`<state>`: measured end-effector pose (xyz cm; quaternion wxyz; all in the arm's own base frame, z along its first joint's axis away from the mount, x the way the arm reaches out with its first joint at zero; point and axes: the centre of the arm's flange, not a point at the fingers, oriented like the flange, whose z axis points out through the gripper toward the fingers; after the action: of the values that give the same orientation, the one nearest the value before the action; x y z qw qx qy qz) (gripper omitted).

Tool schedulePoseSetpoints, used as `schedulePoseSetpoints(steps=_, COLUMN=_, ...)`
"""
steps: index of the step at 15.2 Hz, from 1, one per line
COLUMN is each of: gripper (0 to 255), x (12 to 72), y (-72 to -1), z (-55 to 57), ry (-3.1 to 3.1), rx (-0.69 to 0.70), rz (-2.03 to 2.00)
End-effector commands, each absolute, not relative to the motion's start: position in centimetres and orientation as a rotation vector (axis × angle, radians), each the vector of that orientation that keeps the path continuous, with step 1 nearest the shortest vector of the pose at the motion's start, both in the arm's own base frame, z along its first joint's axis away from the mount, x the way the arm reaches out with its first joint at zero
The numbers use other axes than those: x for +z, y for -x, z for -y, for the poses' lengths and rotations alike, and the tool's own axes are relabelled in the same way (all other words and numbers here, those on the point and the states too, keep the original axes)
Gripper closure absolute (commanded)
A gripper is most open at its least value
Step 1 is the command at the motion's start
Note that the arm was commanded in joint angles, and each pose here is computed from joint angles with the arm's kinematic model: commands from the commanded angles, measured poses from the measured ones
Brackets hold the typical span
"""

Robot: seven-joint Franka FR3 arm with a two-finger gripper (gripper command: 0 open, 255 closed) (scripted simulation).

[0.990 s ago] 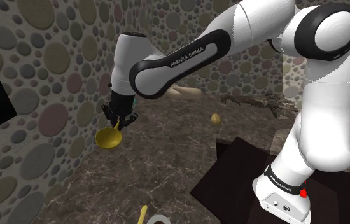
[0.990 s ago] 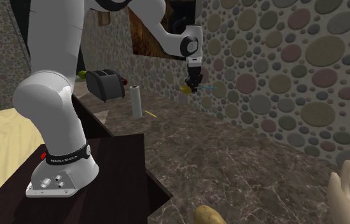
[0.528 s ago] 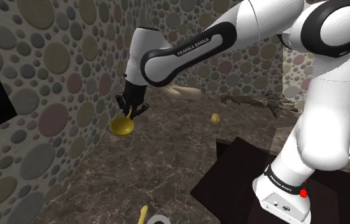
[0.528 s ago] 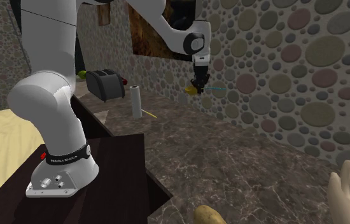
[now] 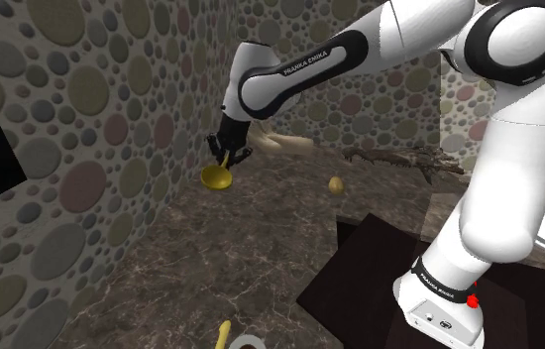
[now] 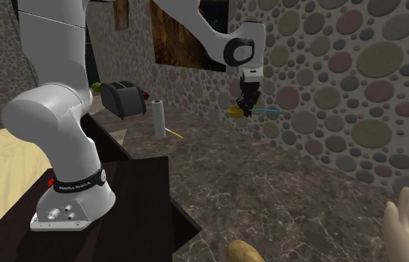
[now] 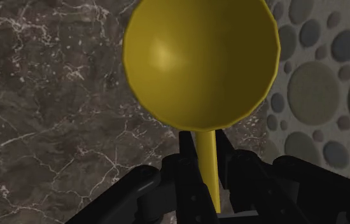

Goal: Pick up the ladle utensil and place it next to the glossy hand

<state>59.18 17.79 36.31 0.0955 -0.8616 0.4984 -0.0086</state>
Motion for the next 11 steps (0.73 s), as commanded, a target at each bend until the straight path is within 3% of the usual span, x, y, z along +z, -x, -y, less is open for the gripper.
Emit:
schedulePoseSetpoints(steps=1, gripper=255, x=36.3, y=-59.5, z=-14.9, ry=2.555, rx=-0.025, rz=-1.475)
schedulePoseSetpoints(steps=11, gripper=255, x=36.4, y=-62.4, z=-2.1, ry=2.555, rx=-0.025, rz=-1.475)
